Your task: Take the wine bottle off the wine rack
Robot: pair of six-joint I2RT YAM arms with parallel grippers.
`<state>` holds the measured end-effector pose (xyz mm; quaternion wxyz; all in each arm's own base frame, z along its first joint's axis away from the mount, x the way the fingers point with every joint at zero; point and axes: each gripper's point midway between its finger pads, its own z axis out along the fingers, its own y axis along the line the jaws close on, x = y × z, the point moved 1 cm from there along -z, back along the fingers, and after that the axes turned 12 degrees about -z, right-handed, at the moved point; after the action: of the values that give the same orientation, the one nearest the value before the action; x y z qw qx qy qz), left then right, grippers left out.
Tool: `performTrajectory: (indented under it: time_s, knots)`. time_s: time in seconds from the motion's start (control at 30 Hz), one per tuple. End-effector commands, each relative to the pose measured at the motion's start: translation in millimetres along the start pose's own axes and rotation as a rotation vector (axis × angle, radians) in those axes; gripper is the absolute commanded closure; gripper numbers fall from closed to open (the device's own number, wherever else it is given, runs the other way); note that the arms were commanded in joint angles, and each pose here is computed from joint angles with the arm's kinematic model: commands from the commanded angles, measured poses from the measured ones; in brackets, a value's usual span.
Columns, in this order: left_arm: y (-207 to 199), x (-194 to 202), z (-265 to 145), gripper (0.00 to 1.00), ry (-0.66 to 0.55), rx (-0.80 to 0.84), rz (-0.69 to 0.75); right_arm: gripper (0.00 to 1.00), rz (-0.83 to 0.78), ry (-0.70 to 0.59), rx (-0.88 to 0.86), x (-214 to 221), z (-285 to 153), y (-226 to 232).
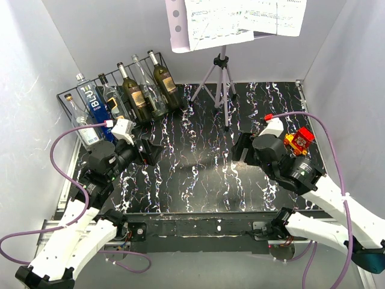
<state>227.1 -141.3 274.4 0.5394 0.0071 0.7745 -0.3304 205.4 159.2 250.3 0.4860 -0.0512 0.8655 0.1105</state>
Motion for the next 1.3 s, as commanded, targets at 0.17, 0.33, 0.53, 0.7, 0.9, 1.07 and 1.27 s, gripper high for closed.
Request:
performTrajectory:
  time_s: [0.17, 0.33, 0.53, 0.7, 0.9, 1.07, 1.27]
  knots:
    - [26.6, -11.7, 3.5, 0.02, -0.057, -0.169, -0.006, 0.06, 0.035, -0.094, -0.050, -21.4, -17.2, 0.8]
    - [48.4, -41.1, 6.6, 0.02, -0.108, -0.396, -0.077, 0.07, 0.030, -0.108, -0.061, -16.0, -20.7, -4.0]
    - [90.3, -112.2, 9.4, 0.04, -0.211, -0.768, 0.011, 0.10, 0.061, -0.147, -0.193, -14.5, -34.5, 7.1]
    - [125.3, -173.1, 13.2, 0.10, -0.230, -0.872, 0.039, 0.15, 0.039, -0.229, -0.415, -11.5, -52.2, 29.5]
    - [220.4, -206.3, 5.6, 0.16, -0.301, -1.059, -0.077, 0.22, 0.069, -0.285, -0.464, -9.7, -60.6, 27.7]
    - [290.9, -208.8, 17.7, 0.25, -0.242, -1.145, -0.175, 0.23, 0.059, -0.286, -0.470, -9.9, -63.1, 27.6]
    - [335.0, -224.8, 19.2, 0.31, -0.248, -1.185, -0.184, 0.24, -0.026, -0.371, -0.529, -19.1, -72.4, 32.7]
